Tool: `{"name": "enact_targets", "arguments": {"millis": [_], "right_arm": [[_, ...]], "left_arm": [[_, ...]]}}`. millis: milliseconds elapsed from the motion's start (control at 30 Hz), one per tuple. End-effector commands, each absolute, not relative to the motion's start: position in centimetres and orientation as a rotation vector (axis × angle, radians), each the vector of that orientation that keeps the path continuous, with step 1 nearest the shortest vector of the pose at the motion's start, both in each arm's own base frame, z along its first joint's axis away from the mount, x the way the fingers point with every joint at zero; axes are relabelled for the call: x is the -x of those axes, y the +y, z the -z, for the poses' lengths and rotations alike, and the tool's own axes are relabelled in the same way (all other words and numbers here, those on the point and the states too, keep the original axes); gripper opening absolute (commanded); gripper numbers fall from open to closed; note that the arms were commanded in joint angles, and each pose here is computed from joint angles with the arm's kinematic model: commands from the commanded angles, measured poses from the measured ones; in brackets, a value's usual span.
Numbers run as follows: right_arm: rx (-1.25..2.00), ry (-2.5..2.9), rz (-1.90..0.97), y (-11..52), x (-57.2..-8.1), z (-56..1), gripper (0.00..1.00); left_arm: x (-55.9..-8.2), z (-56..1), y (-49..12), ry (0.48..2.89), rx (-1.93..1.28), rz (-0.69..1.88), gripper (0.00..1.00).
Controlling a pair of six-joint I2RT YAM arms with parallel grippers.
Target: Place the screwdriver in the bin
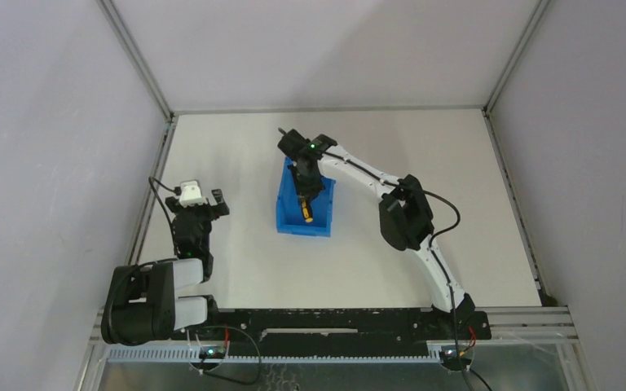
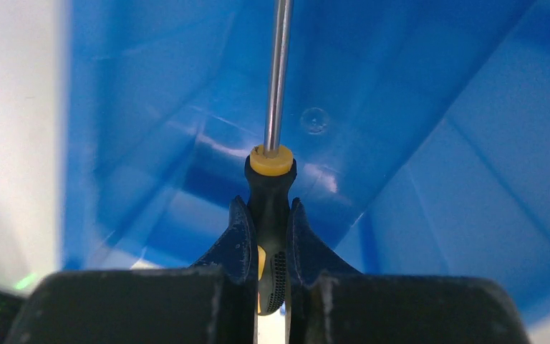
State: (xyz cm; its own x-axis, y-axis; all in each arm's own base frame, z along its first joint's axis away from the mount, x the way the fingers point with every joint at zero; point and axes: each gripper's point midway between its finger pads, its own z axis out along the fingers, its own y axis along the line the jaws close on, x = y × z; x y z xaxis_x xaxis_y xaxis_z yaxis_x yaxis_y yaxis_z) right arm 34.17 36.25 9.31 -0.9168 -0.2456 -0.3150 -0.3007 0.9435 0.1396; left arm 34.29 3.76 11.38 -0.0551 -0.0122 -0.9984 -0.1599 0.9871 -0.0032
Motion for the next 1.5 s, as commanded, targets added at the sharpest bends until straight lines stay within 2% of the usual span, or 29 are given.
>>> {"name": "enact_targets", "arguments": {"millis": [0,100,167,333,500,667,733,833,967,1133,1267,1467], "right_arm": [[0.302,2.774,-0.262,36.4,-35.4,-7.8,0.02],[0.28,2.792,-0.256,36.1,-35.3,-6.3,0.13],[0.278,2.805,-0.248,36.1,-35.2,-5.7,0.26],[0.28,2.776,-0.271,36.5,-35.2,-7.0,0.42],[0.282,2.691,-0.307,36.8,-35.6,-11.3,0.45],[0.292,2.561,-0.338,35.9,-35.3,-17.9,0.48],[0.307,2.504,-0.367,35.3,-34.9,-20.7,0.57],[0.369,2.413,-0.427,34.6,-34.0,-24.0,0.97],[0.43,2.291,-0.439,32.3,-33.2,-27.0,1.0],[0.314,2.171,-0.489,26.7,-32.7,-28.4,1.0],[0.128,2.12,-0.568,21.2,-32.4,-27.0,1.0],[-0.082,2.108,-0.438,13.5,-30.7,-21.2,1.0]], "left_arm": [[-35.3,-13.7,3.8,1.555,0.122,-0.119,1.0],[-35.4,-13.7,3.8,1.555,0.122,-0.119,1.0],[-35.3,-13.7,3.8,1.555,0.122,-0.119,1.0],[-35.3,-13.7,3.8,1.555,0.121,-0.119,1.0],[-35.4,-13.7,3.8,1.555,0.122,-0.119,1.0],[-35.3,-13.7,3.8,1.556,0.122,-0.119,1.0],[-35.3,-13.7,3.8,1.555,0.123,-0.121,1.0],[-35.3,-13.7,3.8,1.556,0.122,-0.119,1.0],[-35.3,-13.7,3.8,1.556,0.123,-0.12,1.0],[-35.3,-13.7,3.8,1.556,0.123,-0.12,1.0],[-35.3,-13.7,3.9,1.555,0.124,-0.121,1.0],[-35.3,-13.7,3.8,1.556,0.122,-0.12,1.0]]}}
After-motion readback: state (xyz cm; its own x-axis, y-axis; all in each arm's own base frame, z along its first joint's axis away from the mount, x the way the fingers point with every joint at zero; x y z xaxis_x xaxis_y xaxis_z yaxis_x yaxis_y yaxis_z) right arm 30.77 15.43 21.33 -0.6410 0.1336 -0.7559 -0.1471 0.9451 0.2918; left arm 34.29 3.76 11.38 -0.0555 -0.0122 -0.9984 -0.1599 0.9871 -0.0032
